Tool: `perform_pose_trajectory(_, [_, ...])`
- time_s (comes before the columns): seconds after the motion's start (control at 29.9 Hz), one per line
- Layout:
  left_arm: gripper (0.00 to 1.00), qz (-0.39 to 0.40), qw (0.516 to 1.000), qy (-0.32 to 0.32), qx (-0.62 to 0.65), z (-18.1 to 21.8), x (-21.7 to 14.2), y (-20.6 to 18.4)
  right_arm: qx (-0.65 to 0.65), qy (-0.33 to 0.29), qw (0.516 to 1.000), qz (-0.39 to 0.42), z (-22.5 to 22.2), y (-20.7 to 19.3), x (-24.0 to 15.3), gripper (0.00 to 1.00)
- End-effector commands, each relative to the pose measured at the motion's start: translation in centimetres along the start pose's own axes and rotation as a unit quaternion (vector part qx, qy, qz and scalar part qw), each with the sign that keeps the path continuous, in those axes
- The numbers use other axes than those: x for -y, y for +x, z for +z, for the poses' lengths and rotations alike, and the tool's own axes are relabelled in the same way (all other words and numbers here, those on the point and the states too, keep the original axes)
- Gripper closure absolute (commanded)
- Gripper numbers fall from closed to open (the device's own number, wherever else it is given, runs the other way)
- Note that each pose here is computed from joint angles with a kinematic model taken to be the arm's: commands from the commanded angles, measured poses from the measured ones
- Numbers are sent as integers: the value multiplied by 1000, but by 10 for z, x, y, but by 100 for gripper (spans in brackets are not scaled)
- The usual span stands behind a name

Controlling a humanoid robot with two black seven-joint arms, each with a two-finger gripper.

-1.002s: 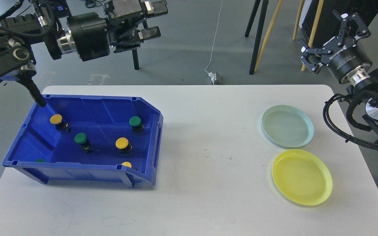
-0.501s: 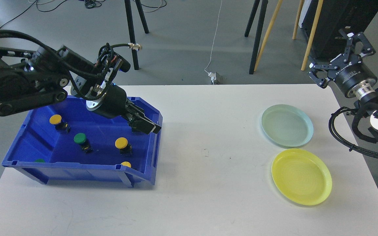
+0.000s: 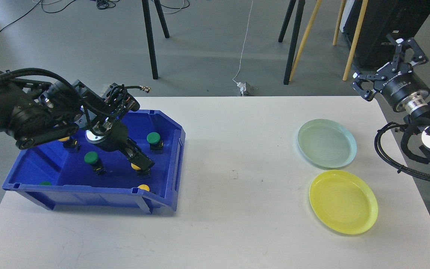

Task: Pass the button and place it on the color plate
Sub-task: 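Lower the left gripper and grasp a yellow-topped button in the bin, then lift the button and extend the left arm toward the right gripper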

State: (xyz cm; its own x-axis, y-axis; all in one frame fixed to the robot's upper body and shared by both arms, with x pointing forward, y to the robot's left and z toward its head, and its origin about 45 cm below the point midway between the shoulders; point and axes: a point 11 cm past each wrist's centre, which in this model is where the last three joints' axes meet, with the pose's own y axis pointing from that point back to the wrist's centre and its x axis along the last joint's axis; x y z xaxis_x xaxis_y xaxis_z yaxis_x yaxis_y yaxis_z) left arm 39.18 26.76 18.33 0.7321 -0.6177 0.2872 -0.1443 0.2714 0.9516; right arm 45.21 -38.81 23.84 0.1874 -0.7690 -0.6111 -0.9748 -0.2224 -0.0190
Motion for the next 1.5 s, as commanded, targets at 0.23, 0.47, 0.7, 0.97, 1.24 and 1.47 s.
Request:
perform_pose_trajectory(0.23, [2, -6, 1000, 6, -18, -8, 12, -12, 0, -4, 1000, 1, 1, 1, -1, 0])
perform_pose_trajectory(0.47, [3, -14, 1000, 3, -24, -7, 24, -18, 0, -6, 1000, 2, 2, 1, -1, 0])
perform_pose_trajectory(0.7, [9, -14, 1000, 2, -23, -6, 25, -18, 0, -6, 1000, 2, 2, 2, -1, 0])
perform_pose_trajectory(0.97, [22, -14, 1000, 1, -23, -5, 26, -18, -2, -16, 1000, 4, 10, 4, -3, 0])
perform_pose_trajectory(1.24, [38, -11, 1000, -1, -24, -5, 25, -17, 0, -17, 1000, 6, 12, 5, -4, 0])
perform_pose_trajectory(1.47, [72, -8, 1000, -5, -23, -2, 24, -15, 3, -18, 1000, 4, 15, 3, -3, 0])
